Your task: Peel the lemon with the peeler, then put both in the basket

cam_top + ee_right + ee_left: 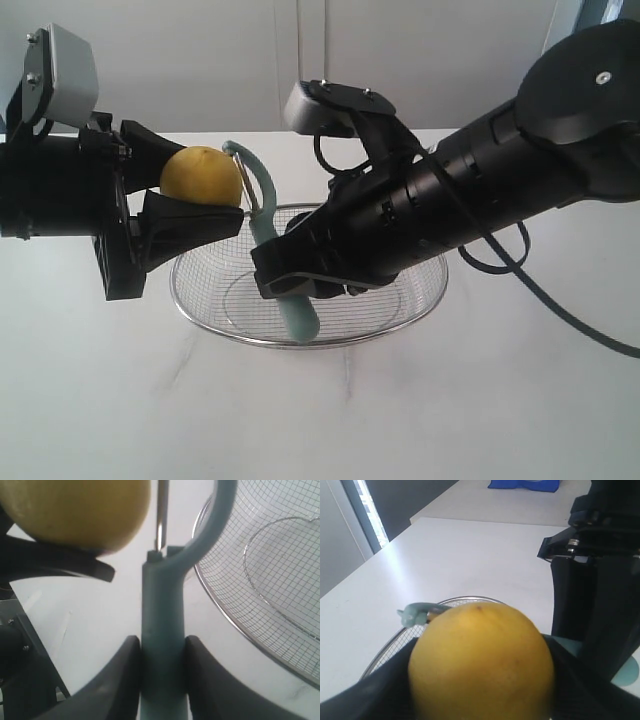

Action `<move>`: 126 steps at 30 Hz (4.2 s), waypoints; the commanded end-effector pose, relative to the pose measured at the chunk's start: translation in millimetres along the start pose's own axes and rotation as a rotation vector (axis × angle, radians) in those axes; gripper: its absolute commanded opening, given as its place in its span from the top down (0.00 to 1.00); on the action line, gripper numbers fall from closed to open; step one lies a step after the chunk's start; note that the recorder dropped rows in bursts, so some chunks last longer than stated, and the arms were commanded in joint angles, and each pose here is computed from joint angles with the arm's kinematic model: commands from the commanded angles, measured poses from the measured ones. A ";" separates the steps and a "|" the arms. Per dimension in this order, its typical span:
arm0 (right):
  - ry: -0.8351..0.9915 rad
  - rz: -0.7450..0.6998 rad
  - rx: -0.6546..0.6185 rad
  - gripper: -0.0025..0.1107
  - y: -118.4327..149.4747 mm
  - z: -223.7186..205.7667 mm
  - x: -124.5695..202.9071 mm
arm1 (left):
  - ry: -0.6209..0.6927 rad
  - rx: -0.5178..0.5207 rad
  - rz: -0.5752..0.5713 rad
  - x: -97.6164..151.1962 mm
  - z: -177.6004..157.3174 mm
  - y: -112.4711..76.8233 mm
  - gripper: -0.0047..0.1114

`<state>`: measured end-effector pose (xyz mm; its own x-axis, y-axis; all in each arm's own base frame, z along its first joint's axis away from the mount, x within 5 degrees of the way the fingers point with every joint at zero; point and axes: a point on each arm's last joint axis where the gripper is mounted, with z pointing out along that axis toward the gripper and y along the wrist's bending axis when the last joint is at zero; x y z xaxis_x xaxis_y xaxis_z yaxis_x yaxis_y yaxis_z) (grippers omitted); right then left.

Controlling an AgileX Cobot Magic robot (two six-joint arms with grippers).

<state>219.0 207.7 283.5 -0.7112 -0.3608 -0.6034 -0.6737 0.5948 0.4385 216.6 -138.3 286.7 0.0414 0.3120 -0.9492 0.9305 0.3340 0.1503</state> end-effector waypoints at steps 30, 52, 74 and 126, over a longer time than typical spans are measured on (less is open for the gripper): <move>-0.206 -0.261 0.293 0.98 10.6 -72.4 -7.7 | -0.031 0.001 0.135 -5.1 -1.4 -0.4 0.96; -0.015 0.014 0.580 0.98 -72.2 -24.2 1.8 | -0.041 0.020 0.117 -6.0 -1.4 -2.1 0.96; 0.059 -0.051 0.080 0.98 -12.0 19.3 9.7 | -0.043 0.019 0.116 -6.1 -1.4 -2.0 0.96; -0.039 -0.078 0.009 0.98 10.8 -9.7 -3.8 | -0.042 0.017 0.116 -6.1 -1.4 -1.9 0.96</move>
<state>214.5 209.4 289.4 -0.6730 -0.3780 -0.6358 -0.7059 0.5848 0.3995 215.2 -139.1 287.3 0.0447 0.3036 -0.9517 0.9361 0.3201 0.1461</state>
